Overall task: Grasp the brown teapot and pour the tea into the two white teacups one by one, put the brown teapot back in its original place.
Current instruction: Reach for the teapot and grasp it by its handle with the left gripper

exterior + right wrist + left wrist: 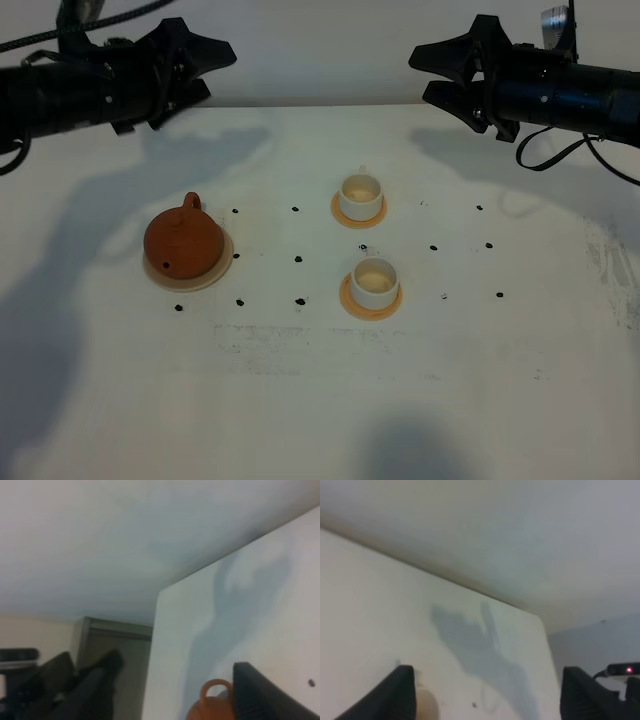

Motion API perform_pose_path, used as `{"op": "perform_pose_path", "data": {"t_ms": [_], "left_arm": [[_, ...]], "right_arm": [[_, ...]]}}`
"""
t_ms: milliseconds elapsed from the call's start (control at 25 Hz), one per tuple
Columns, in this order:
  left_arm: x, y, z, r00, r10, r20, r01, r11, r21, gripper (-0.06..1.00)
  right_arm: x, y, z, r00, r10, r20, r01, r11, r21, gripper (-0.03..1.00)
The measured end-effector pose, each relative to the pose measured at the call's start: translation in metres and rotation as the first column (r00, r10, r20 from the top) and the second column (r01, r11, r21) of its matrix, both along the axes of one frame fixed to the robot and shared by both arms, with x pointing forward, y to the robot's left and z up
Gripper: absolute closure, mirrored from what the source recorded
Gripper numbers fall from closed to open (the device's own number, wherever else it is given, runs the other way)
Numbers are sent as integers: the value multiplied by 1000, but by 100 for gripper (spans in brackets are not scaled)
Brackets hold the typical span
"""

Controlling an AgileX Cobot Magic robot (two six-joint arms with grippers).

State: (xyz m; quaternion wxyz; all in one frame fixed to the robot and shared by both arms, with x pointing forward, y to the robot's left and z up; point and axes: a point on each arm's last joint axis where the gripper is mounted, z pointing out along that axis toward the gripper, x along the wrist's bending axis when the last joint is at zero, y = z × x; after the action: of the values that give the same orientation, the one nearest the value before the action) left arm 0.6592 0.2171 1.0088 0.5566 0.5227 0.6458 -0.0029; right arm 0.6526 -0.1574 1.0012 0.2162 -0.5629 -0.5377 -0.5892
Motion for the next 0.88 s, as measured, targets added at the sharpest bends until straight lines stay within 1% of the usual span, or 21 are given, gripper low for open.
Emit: {"op": "perform_pose_path", "data": {"t_ms": [80,160,240,360,440,480,520,600,640,680,720,760,800,880], "left_arm": [[-4,3,14,997,-13,77,6,996,90,36],[-10,7,33,986,-38,162,4,978,207,38],[-18,11,52,971,-68,228,-6,951,310,39],[-33,15,77,945,-141,295,-5,896,443,39],[-44,17,92,933,-172,317,-10,866,499,39],[-49,19,97,928,-190,320,-11,845,534,39],[-54,20,104,925,-198,325,-18,831,556,39],[-65,25,116,922,-216,322,-32,785,619,39],[-69,27,120,921,-226,318,-40,755,654,39],[-75,30,125,923,-222,315,-51,740,671,39],[-80,33,130,925,-222,309,-61,715,696,39],[-85,35,134,926,-226,302,-69,686,724,39],[-89,38,137,932,-215,291,-74,674,735,39],[-96,43,142,943,-193,272,-90,639,764,39]], "right_arm": [[-1,0,1,1000,9,24,-9,1000,-16,46],[-2,-1,6,998,13,55,-10,999,-51,46],[-5,-3,16,995,13,101,0,992,-123,47],[-11,-10,43,979,7,203,44,968,-246,48],[-19,-14,65,966,11,259,71,950,-303,48],[-23,-16,73,960,18,281,83,937,-341,48],[-28,-19,81,953,26,303,95,921,-378,48],[-39,-24,96,943,39,331,119,888,-443,48],[-43,-27,100,939,52,339,127,866,-484,48],[-48,-30,105,939,58,340,135,844,-518,48],[-53,-33,110,940,57,337,145,827,-543,48],[-57,-36,113,941,67,333,149,799,-583,48],[-62,-39,116,944,69,323,155,772,-616,48],[-72,-46,122,954,62,295,160,725,-670,48]]}}
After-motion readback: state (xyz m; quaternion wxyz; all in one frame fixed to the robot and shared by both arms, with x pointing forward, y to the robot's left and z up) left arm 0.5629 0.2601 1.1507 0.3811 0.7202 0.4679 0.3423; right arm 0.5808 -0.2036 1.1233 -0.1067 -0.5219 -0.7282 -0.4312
